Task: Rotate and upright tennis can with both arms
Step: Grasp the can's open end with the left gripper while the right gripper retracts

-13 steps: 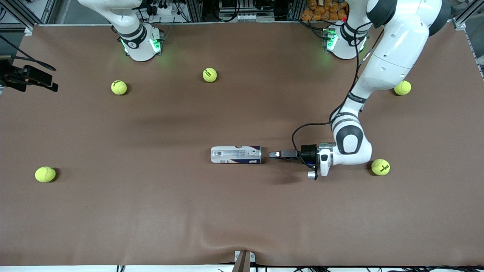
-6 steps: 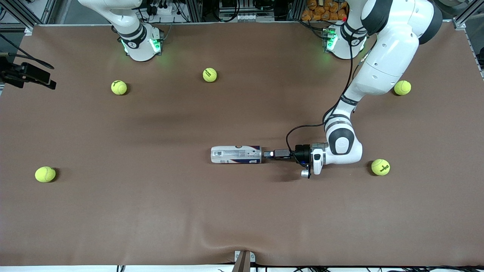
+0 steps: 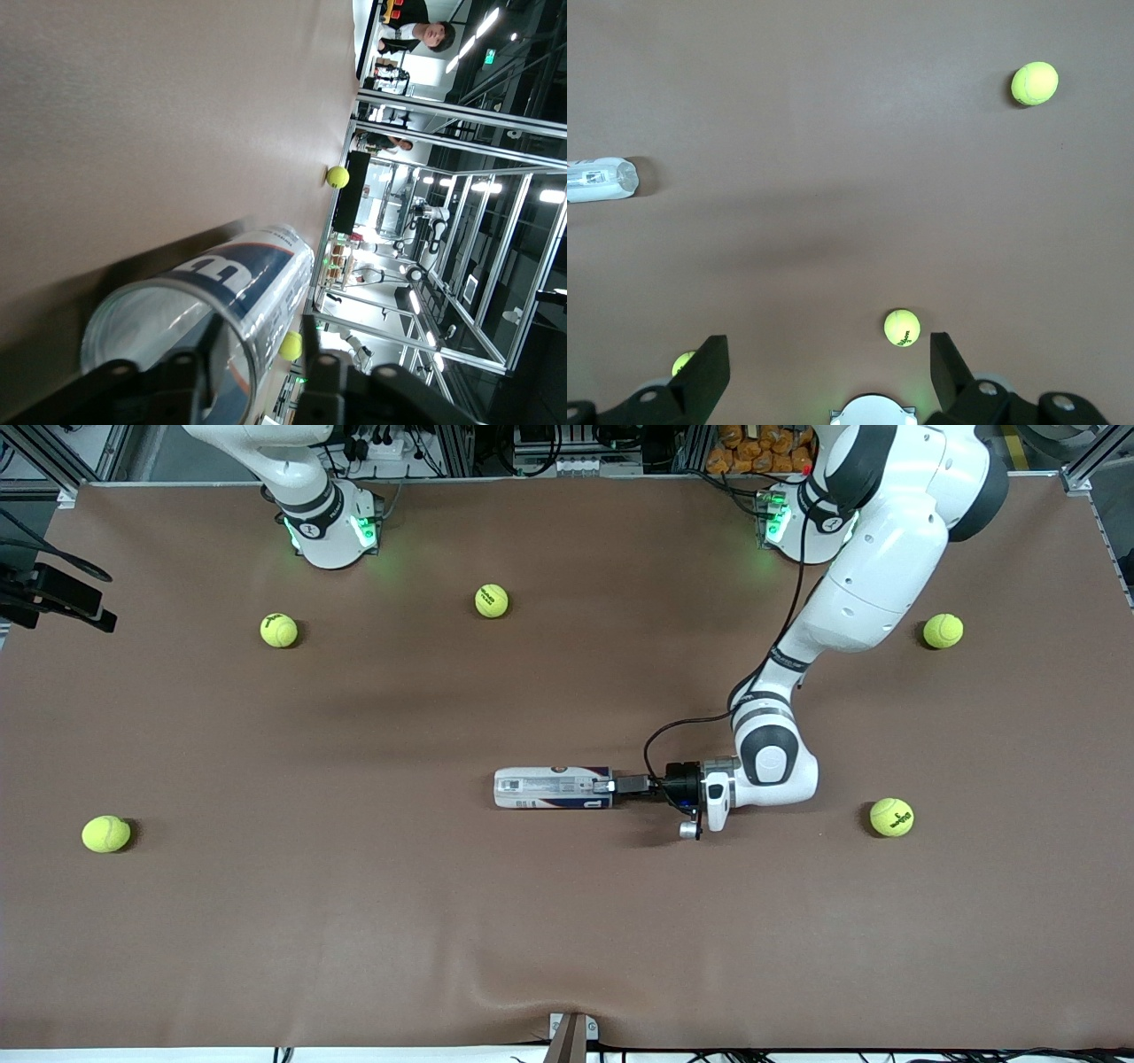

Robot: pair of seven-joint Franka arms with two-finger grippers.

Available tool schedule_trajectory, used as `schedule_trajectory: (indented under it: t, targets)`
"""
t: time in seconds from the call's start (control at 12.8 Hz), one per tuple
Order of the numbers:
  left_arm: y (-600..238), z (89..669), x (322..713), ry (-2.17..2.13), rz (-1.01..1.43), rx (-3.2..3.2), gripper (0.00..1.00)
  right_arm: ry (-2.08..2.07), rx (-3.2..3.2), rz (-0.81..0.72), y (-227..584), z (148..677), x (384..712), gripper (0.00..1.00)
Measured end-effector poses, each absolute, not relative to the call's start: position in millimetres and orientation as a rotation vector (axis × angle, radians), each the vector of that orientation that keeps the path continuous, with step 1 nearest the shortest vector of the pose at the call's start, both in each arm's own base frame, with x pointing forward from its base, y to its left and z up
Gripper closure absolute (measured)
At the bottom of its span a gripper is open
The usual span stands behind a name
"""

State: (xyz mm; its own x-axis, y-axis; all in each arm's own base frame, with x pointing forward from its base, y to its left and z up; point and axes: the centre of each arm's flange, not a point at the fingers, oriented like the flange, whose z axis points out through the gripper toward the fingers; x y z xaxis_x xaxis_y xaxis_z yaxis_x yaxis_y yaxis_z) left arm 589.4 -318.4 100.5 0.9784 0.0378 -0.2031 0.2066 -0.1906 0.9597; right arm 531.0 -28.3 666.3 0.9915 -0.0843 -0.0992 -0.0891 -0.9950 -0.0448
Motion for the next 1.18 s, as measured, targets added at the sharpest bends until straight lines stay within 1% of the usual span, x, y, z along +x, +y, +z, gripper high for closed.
schedule_trajectory:
  t: [0.16, 0.24, 0.47, 0.63, 0.94, 1.18]
  targets:
    - [-324, 105, 592, 0.174, -0.143, 1.758, 0.93, 0.133, -3.086, 0.150, -28, 666, 531, 0.00]
    - [-326, 109, 595, 0.167, -0.135, 1.754, 0.96, 0.133, -3.086, 0.149, -28, 667, 531, 0.00]
    - [-322, 129, 611, 0.151, -0.089, 1.744, 0.96, 0.132, -3.086, 0.145, -28, 668, 531, 0.00]
    - [-318, 155, 624, 0.161, -0.070, 1.730, 0.96, 0.131, -3.086, 0.145, -27, 668, 531, 0.00]
    - [-313, 244, 646, 0.184, -0.045, 1.720, 0.96, 0.131, -3.086, 0.144, -27, 668, 531, 0.00]
    - [-309, 298, 648, 0.113, -0.083, 1.836, 0.96, 0.132, -3.086, 0.144, -27, 668, 531, 0.00]
